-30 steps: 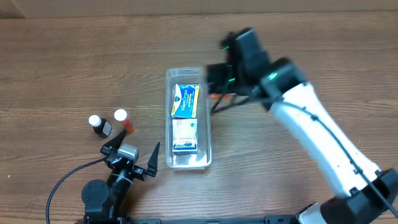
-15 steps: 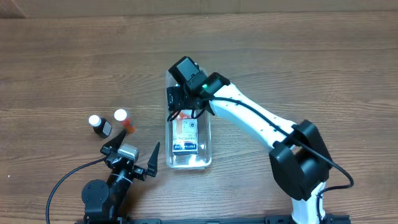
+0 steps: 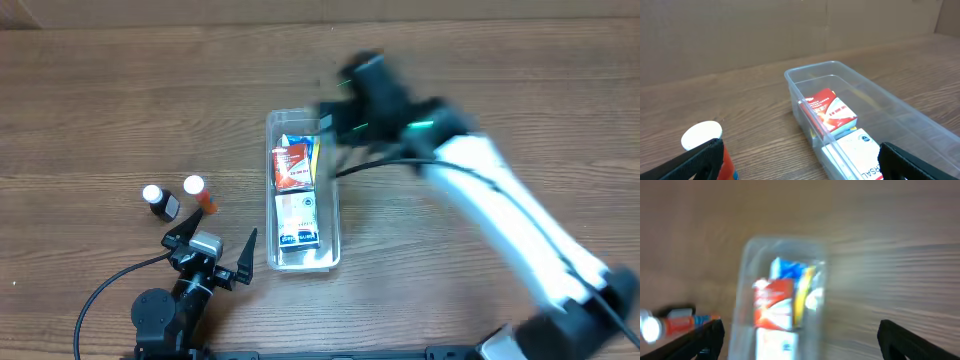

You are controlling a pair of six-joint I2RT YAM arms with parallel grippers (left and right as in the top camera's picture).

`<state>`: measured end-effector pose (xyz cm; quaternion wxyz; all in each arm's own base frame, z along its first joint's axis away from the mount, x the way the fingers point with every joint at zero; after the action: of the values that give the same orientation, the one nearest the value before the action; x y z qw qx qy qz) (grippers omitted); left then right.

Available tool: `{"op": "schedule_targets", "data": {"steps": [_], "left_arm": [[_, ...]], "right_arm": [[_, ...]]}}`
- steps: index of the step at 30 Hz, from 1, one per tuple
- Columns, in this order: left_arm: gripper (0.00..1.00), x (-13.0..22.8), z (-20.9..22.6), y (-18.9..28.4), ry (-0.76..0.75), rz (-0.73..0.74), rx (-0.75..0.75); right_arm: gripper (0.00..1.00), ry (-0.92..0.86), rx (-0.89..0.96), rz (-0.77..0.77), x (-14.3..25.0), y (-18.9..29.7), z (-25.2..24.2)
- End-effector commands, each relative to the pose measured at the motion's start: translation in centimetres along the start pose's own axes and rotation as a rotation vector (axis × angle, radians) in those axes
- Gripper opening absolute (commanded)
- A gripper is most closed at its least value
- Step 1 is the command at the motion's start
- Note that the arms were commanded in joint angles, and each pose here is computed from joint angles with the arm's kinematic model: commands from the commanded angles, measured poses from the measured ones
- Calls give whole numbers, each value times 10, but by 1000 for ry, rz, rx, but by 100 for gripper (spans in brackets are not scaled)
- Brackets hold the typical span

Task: Pack container
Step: 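Place the red box into the container and lift the right gripper away, then reach the left gripper to the dark medicine bottle and grasp it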

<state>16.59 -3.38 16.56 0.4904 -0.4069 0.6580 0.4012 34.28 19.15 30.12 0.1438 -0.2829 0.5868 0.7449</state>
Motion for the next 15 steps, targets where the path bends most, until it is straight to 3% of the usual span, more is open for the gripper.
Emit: {"op": "schedule_targets", "data": {"steps": [1,8,15], "left_arm": [[100,0,-2,0,10,-7,16],[100,0,-2,0,10,-7,16],[100,0,-4,0,13,-5,32]], "right_arm": [[100,-198,107,-95,-18,53,-82],[100,-478,90,-3,5,73,-174],[100,-543,125,5,12,79,-196]]}}
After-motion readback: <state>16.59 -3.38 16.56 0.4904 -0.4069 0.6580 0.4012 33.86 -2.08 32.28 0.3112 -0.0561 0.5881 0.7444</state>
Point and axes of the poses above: each gripper's point midway between its finger pads, its own y axis back along the fingers, its own z axis along the line the jaws close on, x = y × z, the point moved 7 cm from there along y, back along the fingers, and after that the axes turned 13 degrees about y, right-handed, at the moved point
